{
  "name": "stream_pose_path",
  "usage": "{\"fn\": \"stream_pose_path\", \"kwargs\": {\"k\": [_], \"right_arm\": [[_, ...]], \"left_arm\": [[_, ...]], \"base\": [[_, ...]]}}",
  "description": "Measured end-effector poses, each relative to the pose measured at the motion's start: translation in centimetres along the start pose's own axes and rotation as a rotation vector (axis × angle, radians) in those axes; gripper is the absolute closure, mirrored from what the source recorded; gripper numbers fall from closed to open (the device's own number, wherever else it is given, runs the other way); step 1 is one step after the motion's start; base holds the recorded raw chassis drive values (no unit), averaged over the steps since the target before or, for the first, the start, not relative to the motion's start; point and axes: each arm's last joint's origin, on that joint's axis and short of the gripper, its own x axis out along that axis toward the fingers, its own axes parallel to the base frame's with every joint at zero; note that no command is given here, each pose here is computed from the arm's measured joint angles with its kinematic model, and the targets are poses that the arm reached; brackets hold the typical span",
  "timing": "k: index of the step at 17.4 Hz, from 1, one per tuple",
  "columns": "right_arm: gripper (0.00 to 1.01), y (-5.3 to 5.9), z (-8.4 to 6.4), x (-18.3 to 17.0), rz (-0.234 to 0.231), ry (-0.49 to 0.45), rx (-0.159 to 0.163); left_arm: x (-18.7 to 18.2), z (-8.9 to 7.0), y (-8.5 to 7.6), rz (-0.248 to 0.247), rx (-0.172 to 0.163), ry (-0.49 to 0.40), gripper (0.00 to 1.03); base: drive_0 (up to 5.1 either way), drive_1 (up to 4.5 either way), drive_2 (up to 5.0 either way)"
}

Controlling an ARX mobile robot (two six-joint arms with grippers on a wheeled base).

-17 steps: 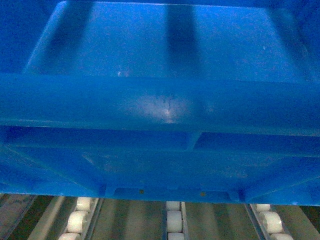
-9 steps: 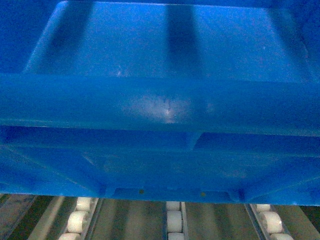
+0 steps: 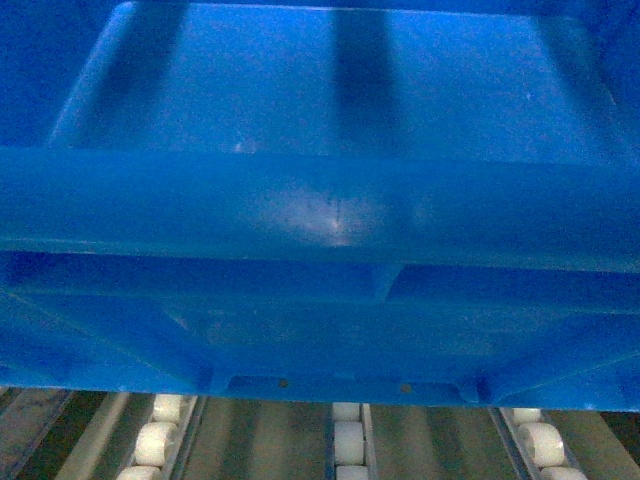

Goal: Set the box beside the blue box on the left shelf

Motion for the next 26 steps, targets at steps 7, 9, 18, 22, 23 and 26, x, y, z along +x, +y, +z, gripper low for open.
{"fn": "stream_pose_path", "kwargs": {"k": [7,9,18,22,23,26], "right_arm": [[0.87,0.6,1.1,0.8,-0.114,-0.059,-0.129],[0.87,0.3,1.7,3.4,-0.1,0.068,-0.114],[0.87,0.5,0.1,12.0,-0.063,0.342,-0.109],[0.87,0.7,-0.9,12.9,-0.065,0.411,-0.125],[0.87,0.7,-1.1,12.9,-0.068,0.425,-0.128],[0.87,0.6,-1.4,13.2,-0.072,0.442,-0.134]], "left_arm": [[0.8,0.8,-1.3,0.076,0.031,-0.048,0.91],[3.1,1.0,-1.5,0.067,0.051,0.057,0.91],[10.7,-0.5,-2.1,0.053,0.027,0.384,0.91],[11.5,-1.5,-2.0,0.052,0.031,0.468,0.91],[11.6,-1.7,-2.1,0.047,0.033,0.478,0.91],[11.9,-2.2,-2.6,0.041,0.038,0.507,0.91]], "base": [[0.0,0.0,0.0],[0.0,0.0,0.0],[0.0,0.0,0.0],[0.0,0.0,0.0],[0.0,0.0,0.0],[0.0,0.0,0.0]]}}
